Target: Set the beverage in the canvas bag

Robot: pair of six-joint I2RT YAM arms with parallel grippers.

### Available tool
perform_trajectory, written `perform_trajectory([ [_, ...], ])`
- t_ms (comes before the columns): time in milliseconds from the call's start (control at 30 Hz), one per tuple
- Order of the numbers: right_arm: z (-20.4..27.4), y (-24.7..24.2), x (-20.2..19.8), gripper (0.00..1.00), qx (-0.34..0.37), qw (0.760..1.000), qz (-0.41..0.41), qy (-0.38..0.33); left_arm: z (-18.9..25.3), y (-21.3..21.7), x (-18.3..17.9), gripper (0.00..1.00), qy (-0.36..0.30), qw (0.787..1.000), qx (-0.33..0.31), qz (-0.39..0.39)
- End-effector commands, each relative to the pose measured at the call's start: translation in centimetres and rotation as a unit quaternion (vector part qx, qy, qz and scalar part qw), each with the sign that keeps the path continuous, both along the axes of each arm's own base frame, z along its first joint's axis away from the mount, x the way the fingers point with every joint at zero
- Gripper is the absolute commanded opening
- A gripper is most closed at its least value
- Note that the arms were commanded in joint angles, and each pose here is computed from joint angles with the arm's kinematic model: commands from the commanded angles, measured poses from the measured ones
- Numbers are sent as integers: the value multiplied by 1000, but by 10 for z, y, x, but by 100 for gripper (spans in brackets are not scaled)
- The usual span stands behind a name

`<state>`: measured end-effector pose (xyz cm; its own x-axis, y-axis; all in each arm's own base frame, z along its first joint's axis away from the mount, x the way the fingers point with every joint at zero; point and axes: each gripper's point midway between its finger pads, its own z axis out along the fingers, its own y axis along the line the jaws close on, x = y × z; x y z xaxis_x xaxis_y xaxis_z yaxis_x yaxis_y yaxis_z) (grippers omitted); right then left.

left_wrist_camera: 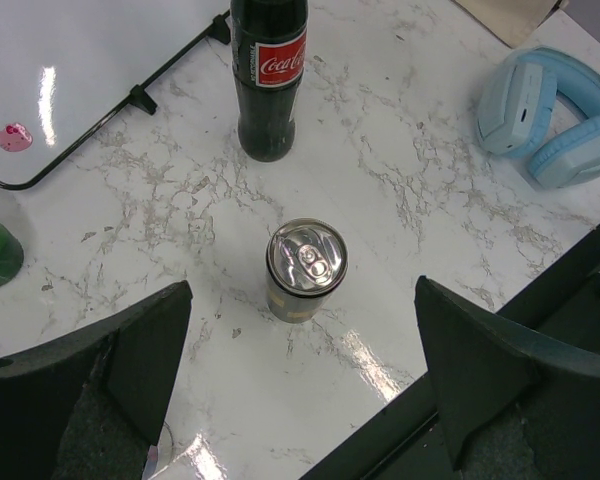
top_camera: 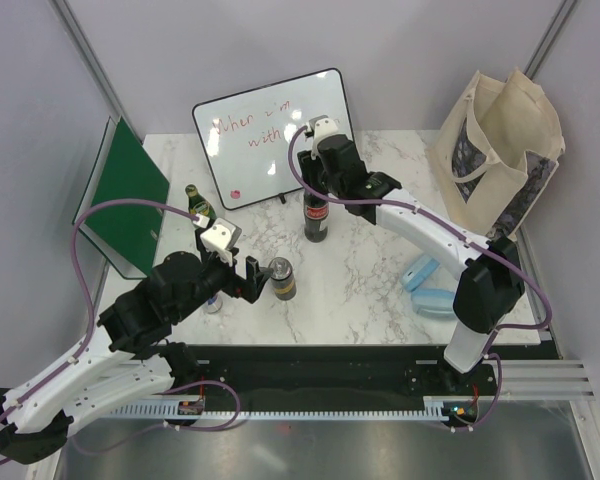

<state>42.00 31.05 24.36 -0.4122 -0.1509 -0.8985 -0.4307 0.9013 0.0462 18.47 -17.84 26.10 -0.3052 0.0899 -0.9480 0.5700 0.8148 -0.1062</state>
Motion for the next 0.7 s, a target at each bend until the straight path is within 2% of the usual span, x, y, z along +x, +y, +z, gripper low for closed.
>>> perform_trajectory([
  [0,16,0,0,50,21,999,-10,-22,10,-4,3,100,-18,1000,-10,-5],
  [300,13,-2,1,47,23,999,-17,-25,10,-4,3,100,-19,1000,-9,-6],
  [400,15,-2,0,39,27,999,-16,-30,9,-4,3,100,-17,1000,-8,-6],
  [500,21,-5,-1,26,29,999,-17,-36,9,-3,3,100,-18,1000,-8,-5],
  [567,28,-9,-2,4,26,999,-21,-43,10,-4,4,100,-18,1000,-8,-5],
  [600,30,-12,-3,0,22,998,-25,-44,10,-4,3,100,-18,1000,-8,-5],
  [667,44,-21,-2,0,13,997,-40,-59,9,-4,4,100,-17,1000,-6,-6],
])
